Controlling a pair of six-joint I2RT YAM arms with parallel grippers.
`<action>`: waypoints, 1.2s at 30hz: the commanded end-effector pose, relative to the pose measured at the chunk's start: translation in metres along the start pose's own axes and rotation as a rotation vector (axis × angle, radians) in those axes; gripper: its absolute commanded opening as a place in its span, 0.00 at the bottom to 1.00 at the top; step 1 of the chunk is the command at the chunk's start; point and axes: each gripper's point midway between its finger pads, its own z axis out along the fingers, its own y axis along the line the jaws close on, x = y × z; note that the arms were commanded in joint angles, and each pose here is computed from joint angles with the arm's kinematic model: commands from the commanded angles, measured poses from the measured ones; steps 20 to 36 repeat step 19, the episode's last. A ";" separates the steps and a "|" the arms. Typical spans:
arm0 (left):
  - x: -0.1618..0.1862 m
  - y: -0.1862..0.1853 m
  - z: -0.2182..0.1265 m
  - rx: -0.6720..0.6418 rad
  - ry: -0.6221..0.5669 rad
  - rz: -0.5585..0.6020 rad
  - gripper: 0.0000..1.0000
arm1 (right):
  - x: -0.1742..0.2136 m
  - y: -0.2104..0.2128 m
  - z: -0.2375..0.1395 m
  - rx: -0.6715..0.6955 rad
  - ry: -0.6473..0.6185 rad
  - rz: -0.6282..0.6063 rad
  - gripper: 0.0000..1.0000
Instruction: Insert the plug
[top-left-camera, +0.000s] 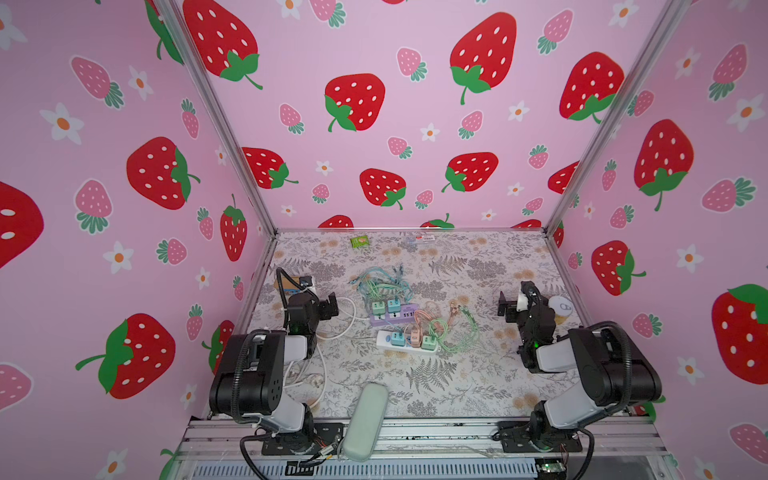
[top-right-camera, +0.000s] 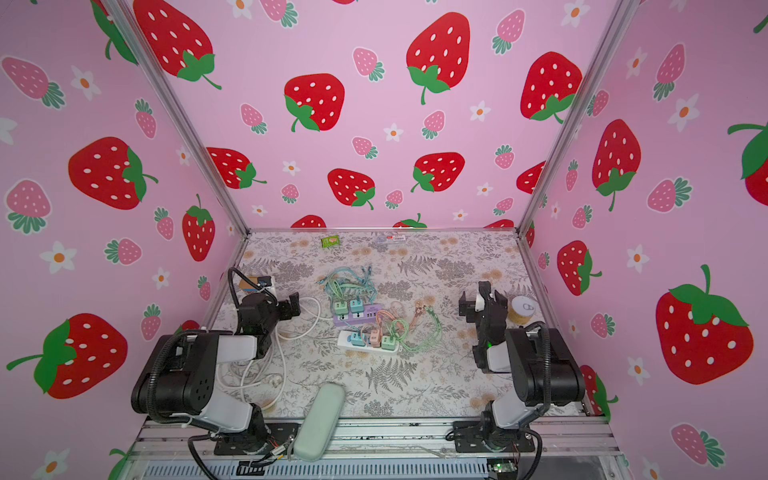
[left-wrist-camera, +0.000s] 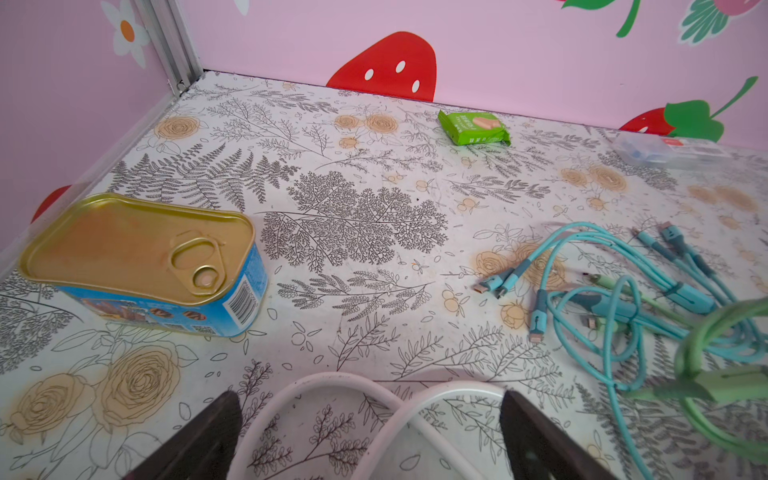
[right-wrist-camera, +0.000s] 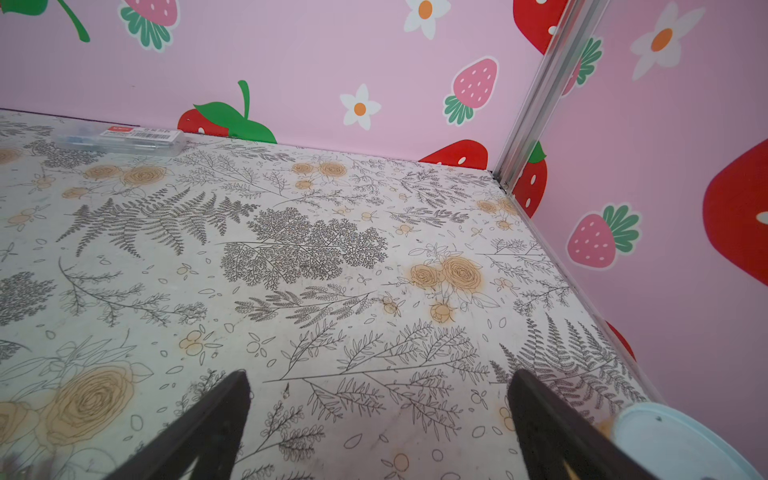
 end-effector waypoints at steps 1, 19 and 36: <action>-0.012 -0.002 0.004 0.009 -0.020 0.012 0.99 | -0.013 -0.003 0.001 0.005 -0.046 0.022 0.99; -0.011 -0.002 0.004 0.004 -0.021 0.018 0.99 | -0.014 -0.003 0.002 0.006 -0.046 0.022 0.99; -0.011 -0.002 0.004 0.004 -0.021 0.018 0.99 | -0.014 -0.003 0.002 0.006 -0.046 0.022 0.99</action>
